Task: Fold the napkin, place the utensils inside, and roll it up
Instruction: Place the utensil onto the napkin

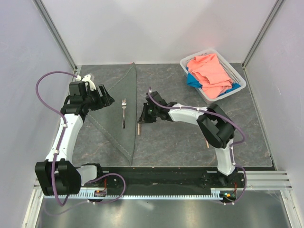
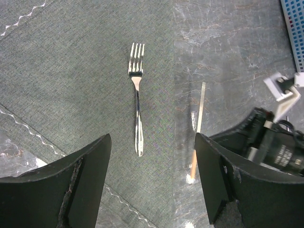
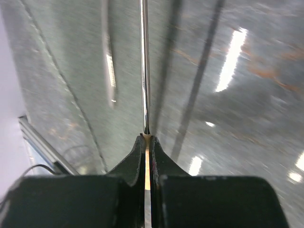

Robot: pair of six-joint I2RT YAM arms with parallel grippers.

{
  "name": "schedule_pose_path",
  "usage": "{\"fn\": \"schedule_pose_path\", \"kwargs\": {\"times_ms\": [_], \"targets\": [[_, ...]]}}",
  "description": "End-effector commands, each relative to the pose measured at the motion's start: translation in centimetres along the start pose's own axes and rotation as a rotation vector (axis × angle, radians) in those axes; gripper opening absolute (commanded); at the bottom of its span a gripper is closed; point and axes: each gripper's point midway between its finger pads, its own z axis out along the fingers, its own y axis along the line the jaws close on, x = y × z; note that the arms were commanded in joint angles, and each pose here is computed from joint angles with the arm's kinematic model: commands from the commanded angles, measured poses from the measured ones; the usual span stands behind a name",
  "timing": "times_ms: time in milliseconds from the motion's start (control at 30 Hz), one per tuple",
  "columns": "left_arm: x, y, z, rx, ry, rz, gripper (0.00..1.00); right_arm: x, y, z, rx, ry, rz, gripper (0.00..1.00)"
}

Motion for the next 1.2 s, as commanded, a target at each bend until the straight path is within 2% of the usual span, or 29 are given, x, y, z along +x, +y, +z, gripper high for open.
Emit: {"fn": "schedule_pose_path", "kwargs": {"times_ms": [0, 500, 867, 1167], "targets": [[-1.3, -1.1, -0.8, 0.045, -0.056, 0.005, 0.79, -2.1, 5.6, 1.4, -0.146, -0.041, 0.007, 0.0], [-1.0, -1.5, -0.7, 0.052, -0.046, 0.016, 0.79, -2.7, 5.9, 6.3, -0.109, -0.032, -0.004, 0.0], [-0.9, -1.7, -0.8, 0.053, -0.046, 0.024, 0.79, -3.6, 4.5, 7.8, -0.042, -0.056, -0.023, 0.0], [-0.9, -1.9, -0.8, 0.057, -0.043, 0.029, 0.79, -3.3, 3.8, 9.3, -0.029, -0.025, -0.037, 0.0]]}}
